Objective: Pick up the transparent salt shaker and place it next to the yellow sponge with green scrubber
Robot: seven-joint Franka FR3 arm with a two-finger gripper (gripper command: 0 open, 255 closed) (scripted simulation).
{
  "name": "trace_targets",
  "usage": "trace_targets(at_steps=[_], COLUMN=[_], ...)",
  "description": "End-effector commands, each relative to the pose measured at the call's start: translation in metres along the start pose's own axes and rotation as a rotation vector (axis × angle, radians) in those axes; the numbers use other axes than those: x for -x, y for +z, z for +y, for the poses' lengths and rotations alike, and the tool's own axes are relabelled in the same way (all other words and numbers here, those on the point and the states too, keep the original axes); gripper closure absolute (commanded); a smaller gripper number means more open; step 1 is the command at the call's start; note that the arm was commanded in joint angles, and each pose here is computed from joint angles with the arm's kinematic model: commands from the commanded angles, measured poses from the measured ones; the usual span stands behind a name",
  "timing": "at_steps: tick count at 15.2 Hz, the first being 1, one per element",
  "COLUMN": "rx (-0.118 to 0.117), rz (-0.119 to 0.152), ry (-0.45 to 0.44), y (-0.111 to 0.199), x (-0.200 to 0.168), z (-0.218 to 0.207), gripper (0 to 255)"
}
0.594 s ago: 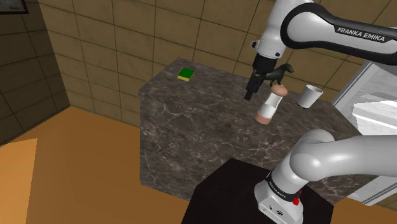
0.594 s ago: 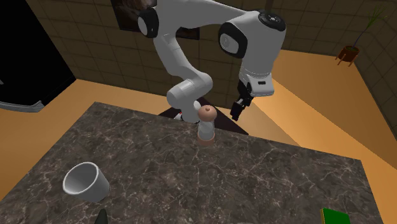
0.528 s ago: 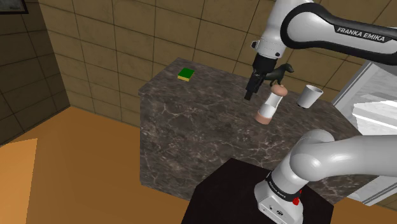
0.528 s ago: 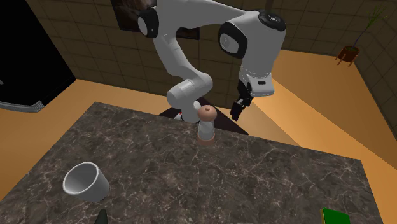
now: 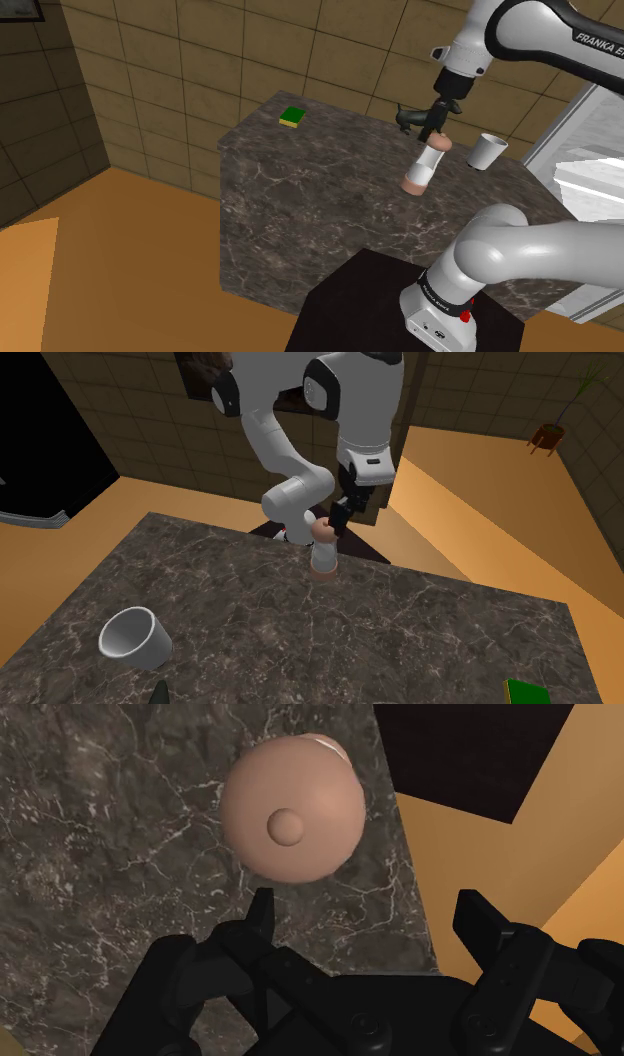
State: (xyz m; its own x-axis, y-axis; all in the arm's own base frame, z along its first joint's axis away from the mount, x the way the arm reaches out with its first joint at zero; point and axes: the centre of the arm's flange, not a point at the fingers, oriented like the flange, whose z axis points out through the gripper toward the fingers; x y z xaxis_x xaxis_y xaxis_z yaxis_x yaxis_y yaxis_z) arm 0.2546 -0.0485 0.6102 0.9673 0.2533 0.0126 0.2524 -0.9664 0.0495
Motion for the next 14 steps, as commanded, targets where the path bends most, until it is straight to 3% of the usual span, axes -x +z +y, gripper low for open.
trace_targets(at_steps=[1,3,10,14], rx=[0.016,0.029,0.029,0.029], rz=[0.016,0.03,0.03,0.03], ry=[-0.017,-0.031,-0.031,-0.031], y=[-0.012,-0.023,0.014,0.017], x=[0.014,0.027,0.026,0.026], z=[0.014,0.028,0.029,0.029], gripper=[0,0,0,0])
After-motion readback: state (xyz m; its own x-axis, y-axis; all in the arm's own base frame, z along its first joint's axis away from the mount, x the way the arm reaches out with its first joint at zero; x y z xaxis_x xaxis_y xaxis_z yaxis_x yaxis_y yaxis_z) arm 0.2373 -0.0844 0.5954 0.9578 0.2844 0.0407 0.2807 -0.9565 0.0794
